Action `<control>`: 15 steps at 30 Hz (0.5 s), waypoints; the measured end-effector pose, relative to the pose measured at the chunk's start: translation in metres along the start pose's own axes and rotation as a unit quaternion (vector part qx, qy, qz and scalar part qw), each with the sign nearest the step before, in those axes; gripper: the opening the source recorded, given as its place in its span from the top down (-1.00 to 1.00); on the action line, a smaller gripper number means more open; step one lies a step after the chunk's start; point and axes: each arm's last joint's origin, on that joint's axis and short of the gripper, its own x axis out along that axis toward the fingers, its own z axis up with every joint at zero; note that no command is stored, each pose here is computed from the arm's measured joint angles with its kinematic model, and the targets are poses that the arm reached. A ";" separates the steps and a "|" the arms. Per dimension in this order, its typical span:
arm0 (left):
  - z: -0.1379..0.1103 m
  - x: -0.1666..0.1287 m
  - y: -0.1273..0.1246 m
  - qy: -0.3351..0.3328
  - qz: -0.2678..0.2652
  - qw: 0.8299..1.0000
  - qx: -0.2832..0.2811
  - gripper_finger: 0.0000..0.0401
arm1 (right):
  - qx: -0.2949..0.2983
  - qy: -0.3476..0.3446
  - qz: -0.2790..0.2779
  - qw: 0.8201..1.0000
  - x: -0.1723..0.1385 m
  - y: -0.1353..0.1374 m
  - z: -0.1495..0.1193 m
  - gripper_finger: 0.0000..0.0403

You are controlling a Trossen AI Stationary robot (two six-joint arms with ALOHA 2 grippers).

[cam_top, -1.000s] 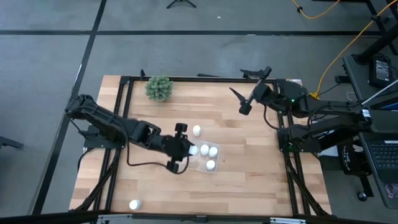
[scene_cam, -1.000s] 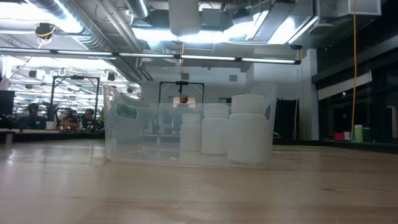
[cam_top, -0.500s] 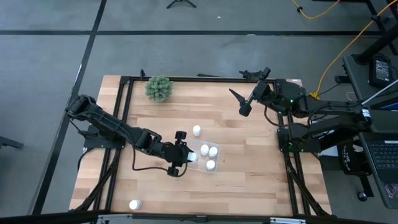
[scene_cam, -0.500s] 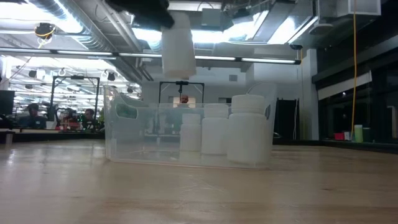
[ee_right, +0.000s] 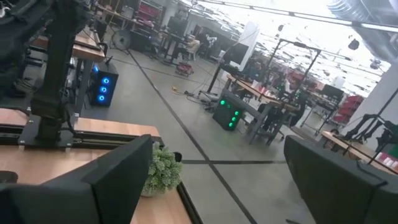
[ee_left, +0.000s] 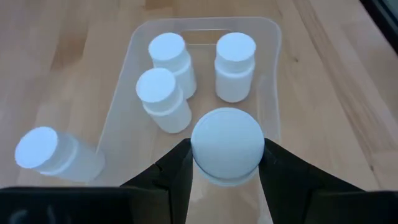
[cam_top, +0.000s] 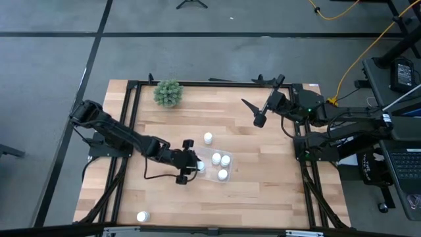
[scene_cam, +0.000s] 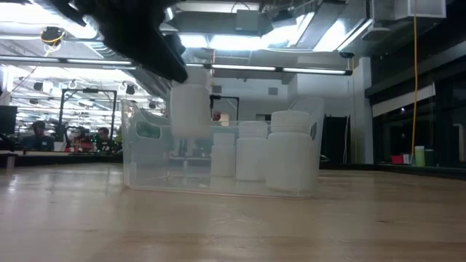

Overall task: Pick and place pill bottles into a basket
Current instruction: Adjust the white medicine bottle on the transparent bin

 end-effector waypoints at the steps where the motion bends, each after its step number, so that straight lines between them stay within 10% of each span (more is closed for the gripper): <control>1: -0.001 0.001 0.002 -0.002 -0.002 1.000 -0.003 0.25 | 0.000 0.000 0.000 1.000 0.000 0.000 0.000 -0.81; 15: -0.019 0.017 0.020 -0.005 -0.029 0.999 -0.031 0.25 | -0.028 0.000 0.000 1.000 0.000 0.000 0.000 -0.81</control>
